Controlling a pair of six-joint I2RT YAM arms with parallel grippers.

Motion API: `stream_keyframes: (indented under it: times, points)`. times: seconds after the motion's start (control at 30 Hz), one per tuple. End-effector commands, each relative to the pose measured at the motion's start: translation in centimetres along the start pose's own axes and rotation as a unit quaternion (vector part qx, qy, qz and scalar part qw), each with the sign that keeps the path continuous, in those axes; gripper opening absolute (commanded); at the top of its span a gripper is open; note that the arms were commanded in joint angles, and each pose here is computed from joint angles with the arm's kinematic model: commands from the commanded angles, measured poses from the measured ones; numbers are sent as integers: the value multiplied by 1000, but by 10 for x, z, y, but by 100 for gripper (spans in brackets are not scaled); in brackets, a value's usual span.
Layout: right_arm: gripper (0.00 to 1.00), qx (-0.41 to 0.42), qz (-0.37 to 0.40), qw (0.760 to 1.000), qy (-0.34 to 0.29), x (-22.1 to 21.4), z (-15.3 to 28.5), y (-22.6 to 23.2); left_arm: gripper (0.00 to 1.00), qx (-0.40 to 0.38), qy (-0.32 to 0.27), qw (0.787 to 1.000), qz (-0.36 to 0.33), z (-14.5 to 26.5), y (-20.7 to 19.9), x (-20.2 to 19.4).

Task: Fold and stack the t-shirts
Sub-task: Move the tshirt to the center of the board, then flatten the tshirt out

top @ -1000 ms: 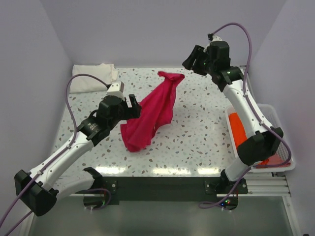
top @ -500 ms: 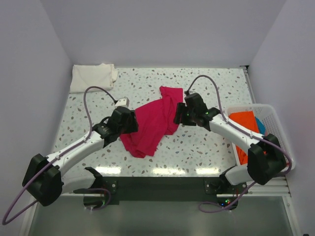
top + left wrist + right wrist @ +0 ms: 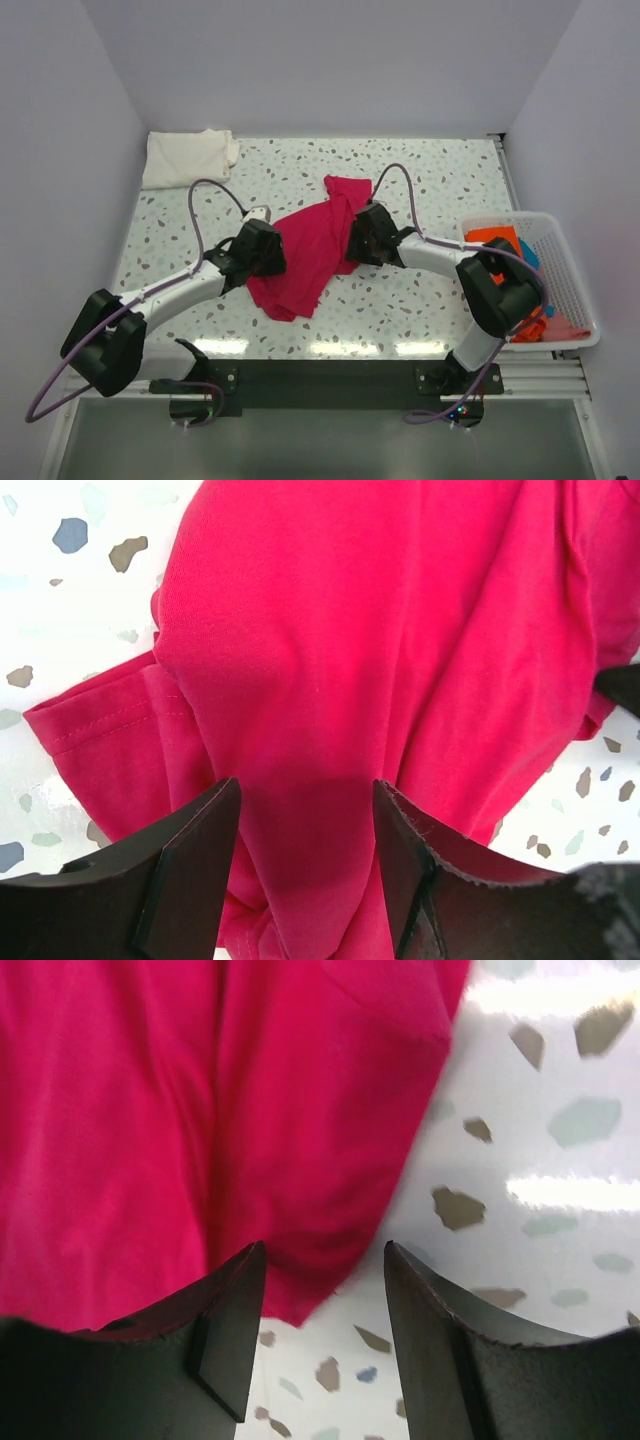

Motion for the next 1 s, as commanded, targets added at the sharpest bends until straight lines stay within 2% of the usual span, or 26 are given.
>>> stream_keyframes:
  times: [0.0, 0.03, 0.1, 0.17, 0.2, 0.3, 0.37, 0.53, 0.57, 0.67, 0.77, 0.83, 0.87, 0.93, 0.97]
  points:
    - [54, 17, -26, 999, -45, 22, -9, 18, 62, -9, -28, 1000, 8, -1, -9, 14]
    - [54, 16, -24, 999, -42, 20, -10, 19, 63, -4, -26, 1000, 7, -2, -8, 14]
    - [47, 12, -24, 999, -34, 15, -15, 18, 63, 7, -29, 1000, 5, -3, -7, 16]
    - [34, 2, -24, 999, -31, 13, -17, 15, 63, 15, -27, 1000, 4, -6, -6, 15]
    - [20, -2, -22, 999, -32, 15, -17, 14, 62, 17, -28, 999, 4, -7, -6, 16]
    - [3, -23, -12, 999, -37, 22, -9, 10, 52, 23, -24, 999, 4, -10, -8, 18]
    - [0, -41, -6, 998, -45, 28, -2, 5, 42, 23, -28, 999, 3, -10, -12, 23]
    - [0, -59, 2, 996, -67, 49, 15, -9, 20, 37, -51, 998, 0, -8, -17, 44]
    - [0, -63, -7, 996, -68, 55, 16, -17, 12, 38, -55, 998, 4, -6, -18, 51]
    - [0, -62, -32, 995, -70, 67, 19, -37, 0, 42, -65, 997, 19, -5, -14, 70]
    - [0, -62, -44, 995, -69, 79, 21, -51, 1, 13, -74, 997, 19, 0, -18, 91]
    - [0, -60, -34, 996, -65, 82, 21, -51, 7, -16, -63, 998, -17, 4, -31, 90]
    - [0, -54, -31, 996, -65, 86, 21, -48, 17, -27, -62, 997, -29, 6, -39, 89]
    - [0, -43, -28, 997, -61, 87, 19, -44, 26, -62, -39, 995, -66, 11, -60, 68]
    - [0, -43, -28, 997, -58, 86, 17, -45, 36, -69, -29, 994, -77, 12, -64, 57]
Point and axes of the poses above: each gripper's point midway between its finger pads, its own z axis back along the fingers, its own y axis along the line the jaws close on, x = y × z, the point moved 5 cm from there along z, back along the fingers, and after that the axes turned 8 degrees about z, right-handed, at the moved point
